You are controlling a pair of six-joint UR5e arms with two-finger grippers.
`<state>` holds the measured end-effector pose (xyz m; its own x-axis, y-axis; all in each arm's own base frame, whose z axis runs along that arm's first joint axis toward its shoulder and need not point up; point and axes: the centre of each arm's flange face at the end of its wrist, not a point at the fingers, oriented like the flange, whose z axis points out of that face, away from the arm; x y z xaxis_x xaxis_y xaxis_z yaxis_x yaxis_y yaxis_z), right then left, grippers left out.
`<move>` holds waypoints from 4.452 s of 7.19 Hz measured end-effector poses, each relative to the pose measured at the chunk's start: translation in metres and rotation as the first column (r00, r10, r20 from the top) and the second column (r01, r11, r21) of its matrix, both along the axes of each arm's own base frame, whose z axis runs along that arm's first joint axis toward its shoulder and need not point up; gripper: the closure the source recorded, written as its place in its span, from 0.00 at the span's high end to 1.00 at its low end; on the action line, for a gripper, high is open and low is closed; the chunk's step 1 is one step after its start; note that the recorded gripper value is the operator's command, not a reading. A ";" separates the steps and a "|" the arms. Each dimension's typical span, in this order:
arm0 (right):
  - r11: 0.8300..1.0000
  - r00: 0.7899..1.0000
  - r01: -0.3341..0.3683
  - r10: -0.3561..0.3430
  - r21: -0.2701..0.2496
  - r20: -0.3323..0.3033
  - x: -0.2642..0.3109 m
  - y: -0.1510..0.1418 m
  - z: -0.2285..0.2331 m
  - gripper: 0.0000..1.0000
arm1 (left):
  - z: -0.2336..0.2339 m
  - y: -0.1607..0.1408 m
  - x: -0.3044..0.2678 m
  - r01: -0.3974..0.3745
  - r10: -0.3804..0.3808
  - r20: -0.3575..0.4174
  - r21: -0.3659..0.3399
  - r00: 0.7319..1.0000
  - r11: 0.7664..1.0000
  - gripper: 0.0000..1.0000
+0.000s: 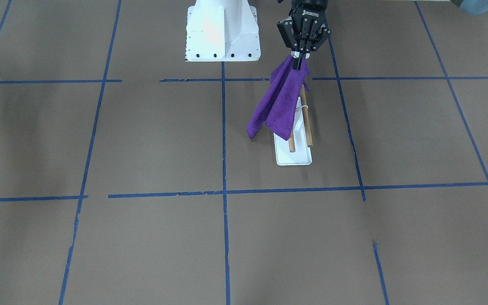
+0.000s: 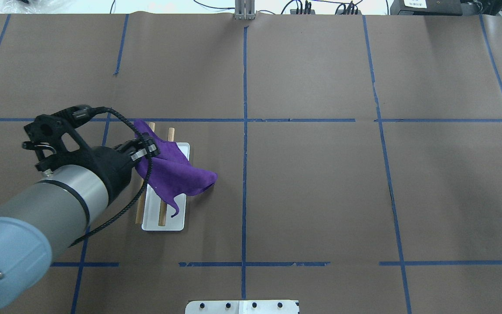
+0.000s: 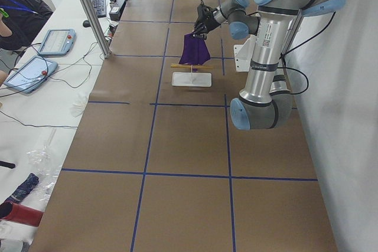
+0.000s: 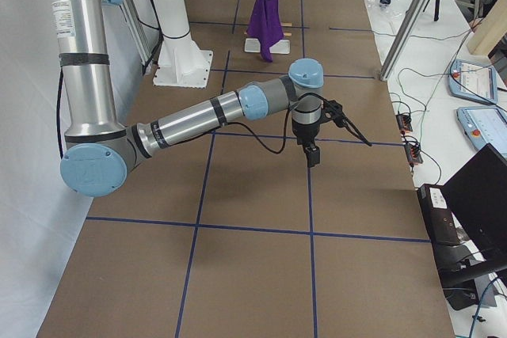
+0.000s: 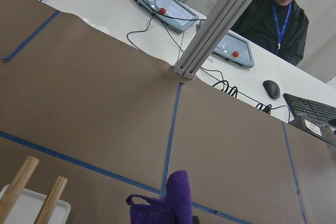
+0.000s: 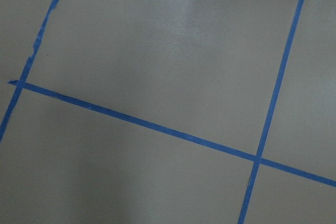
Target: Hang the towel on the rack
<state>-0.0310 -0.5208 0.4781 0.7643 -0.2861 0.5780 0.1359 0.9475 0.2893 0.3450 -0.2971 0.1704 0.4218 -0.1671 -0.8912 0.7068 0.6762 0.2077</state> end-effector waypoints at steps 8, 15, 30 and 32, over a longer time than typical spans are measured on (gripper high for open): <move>0.996 1.000 -0.010 0.011 -0.086 0.008 0.004 0.008 0.038 1.00 | 0.154 -0.046 0.040 0.077 -0.050 0.403 -0.052 0.914 0.996 1.00; 0.989 0.999 -0.035 0.038 -0.140 0.017 0.021 0.021 0.064 1.00 | 0.159 -0.123 -0.069 -0.189 0.160 0.639 -0.022 0.752 0.982 1.00; 0.960 0.988 -0.093 0.123 -0.266 0.098 0.122 0.052 0.174 1.00 | 0.446 -0.207 -0.431 -0.575 0.683 0.134 -0.439 0.718 0.690 1.00; 0.956 0.989 -0.096 0.123 -0.277 0.081 0.123 0.057 0.181 1.00 | 0.450 -0.200 -0.428 -0.579 0.687 0.119 -0.448 0.717 0.682 1.00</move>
